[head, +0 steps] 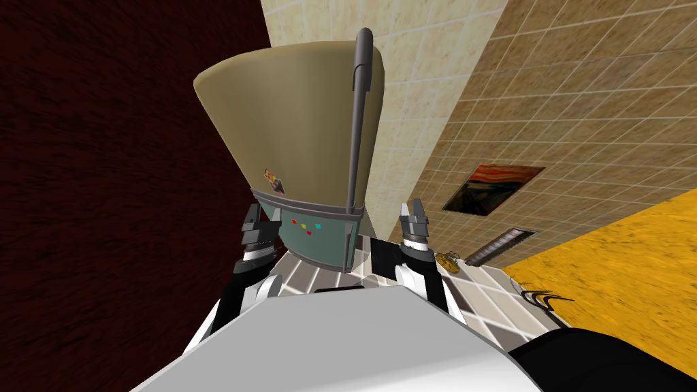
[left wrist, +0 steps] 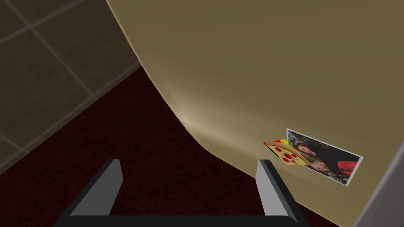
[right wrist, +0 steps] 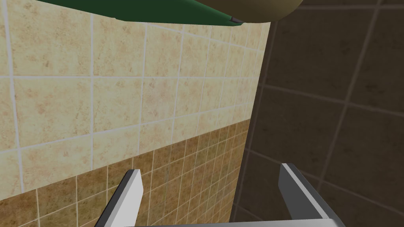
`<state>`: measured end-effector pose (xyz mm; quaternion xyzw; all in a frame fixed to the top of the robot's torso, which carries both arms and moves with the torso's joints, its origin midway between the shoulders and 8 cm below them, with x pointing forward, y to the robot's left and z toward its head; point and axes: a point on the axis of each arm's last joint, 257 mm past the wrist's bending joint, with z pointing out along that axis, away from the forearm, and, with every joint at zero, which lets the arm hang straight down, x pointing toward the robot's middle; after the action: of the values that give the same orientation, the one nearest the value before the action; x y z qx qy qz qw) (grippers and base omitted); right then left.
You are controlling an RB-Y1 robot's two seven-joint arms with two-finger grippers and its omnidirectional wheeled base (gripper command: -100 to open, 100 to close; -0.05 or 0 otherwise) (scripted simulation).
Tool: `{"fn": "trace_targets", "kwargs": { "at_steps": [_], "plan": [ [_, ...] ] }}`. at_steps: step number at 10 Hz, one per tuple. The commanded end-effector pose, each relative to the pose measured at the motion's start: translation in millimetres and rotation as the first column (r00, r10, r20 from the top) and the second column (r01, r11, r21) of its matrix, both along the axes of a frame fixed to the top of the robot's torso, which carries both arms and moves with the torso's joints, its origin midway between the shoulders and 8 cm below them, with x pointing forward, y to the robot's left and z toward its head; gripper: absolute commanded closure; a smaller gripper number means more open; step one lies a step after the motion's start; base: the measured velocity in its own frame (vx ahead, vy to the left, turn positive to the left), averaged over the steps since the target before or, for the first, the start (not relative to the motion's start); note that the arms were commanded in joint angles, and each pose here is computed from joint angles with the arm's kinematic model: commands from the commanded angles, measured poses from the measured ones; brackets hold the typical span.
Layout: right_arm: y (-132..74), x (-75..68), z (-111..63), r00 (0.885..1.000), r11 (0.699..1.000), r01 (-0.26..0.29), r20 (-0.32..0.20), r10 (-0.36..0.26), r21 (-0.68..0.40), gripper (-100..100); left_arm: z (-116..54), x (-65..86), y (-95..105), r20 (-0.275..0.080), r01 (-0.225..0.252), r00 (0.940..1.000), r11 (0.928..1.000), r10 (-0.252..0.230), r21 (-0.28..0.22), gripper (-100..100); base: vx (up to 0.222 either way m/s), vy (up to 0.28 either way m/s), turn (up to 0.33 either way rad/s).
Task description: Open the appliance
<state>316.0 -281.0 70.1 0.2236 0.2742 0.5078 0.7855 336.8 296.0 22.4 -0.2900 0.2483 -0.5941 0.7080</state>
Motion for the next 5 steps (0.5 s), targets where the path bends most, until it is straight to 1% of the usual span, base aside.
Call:
{"fn": "trace_targets", "kwargs": {
  "at_steps": [1, 5],
  "plan": [
    [0.0, 0.0, 0.0, 1.0, 1.0, 0.0, 0.0, 0.0, 0.0, 0, 0.0, 0.0, 0.0, 0.0, 0.0, 1.0, 1.0, 0.0, 0.0, 0, 0.0, 0.0, 0.0],
    [0.0, -0.1, 0.1, 1.0, 1.0, 0.0, 0.0, 0.0, 0.0, 0, 0.1, 0.0, 0.0, 0.0, 0.0, 1.0, 1.0, 0.0, 0.0, 0, 0.0, 0.0, 0.0]
  ]
}}
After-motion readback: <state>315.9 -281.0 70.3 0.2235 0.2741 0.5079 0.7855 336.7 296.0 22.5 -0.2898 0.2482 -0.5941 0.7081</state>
